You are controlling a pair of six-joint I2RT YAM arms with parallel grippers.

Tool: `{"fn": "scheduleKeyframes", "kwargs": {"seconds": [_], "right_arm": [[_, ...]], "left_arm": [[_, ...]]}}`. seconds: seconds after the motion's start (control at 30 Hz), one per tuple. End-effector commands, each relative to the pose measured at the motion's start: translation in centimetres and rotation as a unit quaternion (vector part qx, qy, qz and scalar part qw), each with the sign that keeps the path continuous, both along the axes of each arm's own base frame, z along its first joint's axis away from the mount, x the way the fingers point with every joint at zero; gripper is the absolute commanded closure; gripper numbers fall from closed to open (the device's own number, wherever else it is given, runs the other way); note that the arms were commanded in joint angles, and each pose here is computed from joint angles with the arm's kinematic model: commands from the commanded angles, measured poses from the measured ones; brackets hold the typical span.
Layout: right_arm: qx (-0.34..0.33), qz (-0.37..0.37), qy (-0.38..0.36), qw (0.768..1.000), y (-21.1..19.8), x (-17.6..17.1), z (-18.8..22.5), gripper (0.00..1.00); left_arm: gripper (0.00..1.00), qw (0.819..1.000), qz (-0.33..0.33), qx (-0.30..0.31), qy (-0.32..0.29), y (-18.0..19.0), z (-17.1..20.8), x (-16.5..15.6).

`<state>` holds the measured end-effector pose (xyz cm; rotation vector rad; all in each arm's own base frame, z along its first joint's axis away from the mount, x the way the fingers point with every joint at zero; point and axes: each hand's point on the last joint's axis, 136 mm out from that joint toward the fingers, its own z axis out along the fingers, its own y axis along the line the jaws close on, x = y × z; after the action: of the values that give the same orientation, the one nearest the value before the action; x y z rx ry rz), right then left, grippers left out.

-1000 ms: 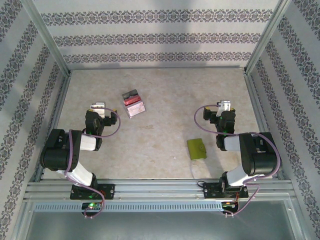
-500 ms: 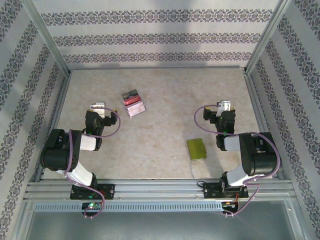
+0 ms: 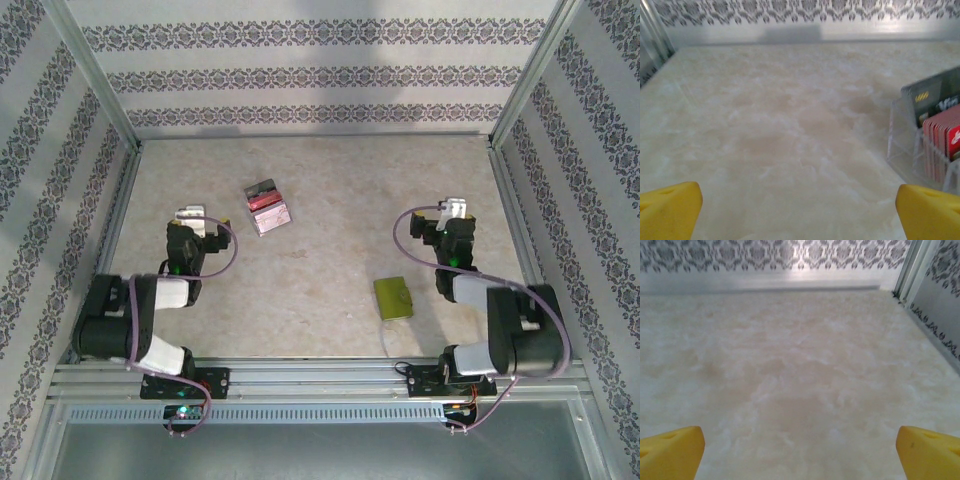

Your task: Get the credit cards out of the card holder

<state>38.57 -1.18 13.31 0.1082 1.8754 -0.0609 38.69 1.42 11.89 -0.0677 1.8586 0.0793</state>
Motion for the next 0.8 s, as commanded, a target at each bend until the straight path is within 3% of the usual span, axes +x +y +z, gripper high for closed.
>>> {"fn": "scheduleKeyframes", "kwargs": {"seconds": [0.0,0.1,0.33,0.6,0.77], "right_arm": [[0.025,-0.013,0.007,1.000,-0.2,-0.6,2.9,0.02],[0.057,0.000,0.038,0.998,0.6,-1.5,4.5,0.02],[0.164,0.039,0.131,0.977,3.6,-4.7,6.6,0.02],[0.235,0.106,0.261,0.930,7.3,-9.1,5.8,0.02],[0.252,0.119,0.316,0.907,8.3,-11.7,4.3,0.06]], "left_arm": [[0.00,0.999,0.034,-0.014,-0.010,1.2,3.2,-0.9],[0.00,0.998,0.037,-0.045,-0.013,1.0,6.5,-1.7],[0.00,0.984,0.015,-0.166,0.058,-1.3,10.3,-4.4],[0.00,0.933,-0.031,-0.327,0.147,-5.6,9.3,-7.3],[0.04,0.906,-0.067,-0.366,0.199,-8.1,8.1,-9.1]]}}
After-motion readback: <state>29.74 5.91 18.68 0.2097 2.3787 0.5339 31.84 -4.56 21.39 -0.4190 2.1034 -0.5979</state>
